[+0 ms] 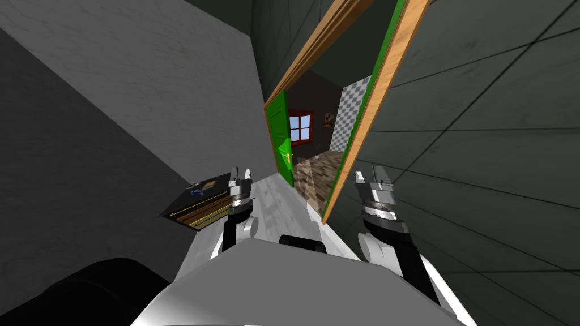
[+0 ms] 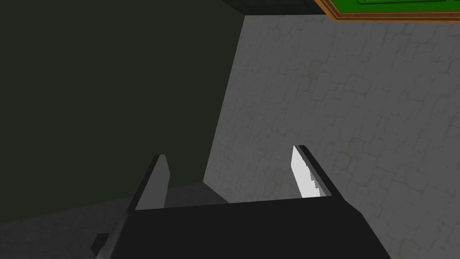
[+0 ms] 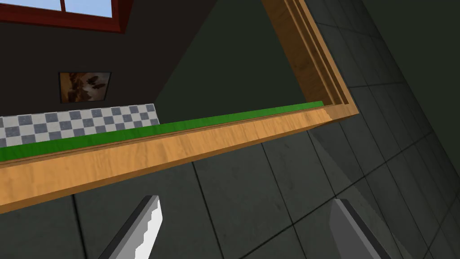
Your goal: Push the door open
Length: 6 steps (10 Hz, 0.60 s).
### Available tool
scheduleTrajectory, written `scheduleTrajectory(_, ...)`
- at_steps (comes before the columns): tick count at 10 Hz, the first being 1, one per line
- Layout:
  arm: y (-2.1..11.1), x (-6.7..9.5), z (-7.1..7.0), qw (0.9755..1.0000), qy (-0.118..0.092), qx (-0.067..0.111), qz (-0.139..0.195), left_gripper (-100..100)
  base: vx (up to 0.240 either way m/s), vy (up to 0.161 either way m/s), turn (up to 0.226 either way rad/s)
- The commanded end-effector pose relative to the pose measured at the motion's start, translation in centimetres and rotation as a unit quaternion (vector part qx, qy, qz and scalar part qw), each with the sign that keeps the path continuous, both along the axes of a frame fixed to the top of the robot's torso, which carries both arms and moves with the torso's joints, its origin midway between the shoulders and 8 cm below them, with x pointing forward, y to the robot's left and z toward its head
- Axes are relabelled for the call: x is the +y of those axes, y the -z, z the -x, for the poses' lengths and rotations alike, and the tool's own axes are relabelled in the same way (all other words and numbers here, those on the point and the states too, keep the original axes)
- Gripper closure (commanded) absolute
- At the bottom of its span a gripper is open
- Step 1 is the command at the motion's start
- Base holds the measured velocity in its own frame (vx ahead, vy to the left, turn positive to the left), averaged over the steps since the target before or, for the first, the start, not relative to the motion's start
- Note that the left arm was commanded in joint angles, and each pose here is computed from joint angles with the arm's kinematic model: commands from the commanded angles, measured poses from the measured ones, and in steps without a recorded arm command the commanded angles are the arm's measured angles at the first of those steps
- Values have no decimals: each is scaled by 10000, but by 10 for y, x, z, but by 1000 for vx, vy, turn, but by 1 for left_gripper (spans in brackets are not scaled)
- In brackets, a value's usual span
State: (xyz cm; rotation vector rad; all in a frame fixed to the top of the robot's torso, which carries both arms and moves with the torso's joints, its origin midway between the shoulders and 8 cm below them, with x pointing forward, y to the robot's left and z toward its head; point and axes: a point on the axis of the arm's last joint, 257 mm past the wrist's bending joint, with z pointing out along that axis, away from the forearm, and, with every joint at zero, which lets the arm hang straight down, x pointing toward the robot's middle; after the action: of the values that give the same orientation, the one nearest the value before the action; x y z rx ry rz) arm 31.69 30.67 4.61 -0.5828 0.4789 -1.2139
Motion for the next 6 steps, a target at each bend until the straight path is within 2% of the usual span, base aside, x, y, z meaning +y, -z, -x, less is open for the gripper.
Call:
scheduleTrajectory(1, 9, 0, -10, 9999, 50, 109, -30, -100, -31, 140, -141)
scheduleTrajectory(4, 20, 0, -22, 9996, 102, 241, -57, -100, 136, 132, -116)
scheduleTrajectory(6, 32, 1, -35, 9991, 146, 388, -72, -100, 147, 162, -173)
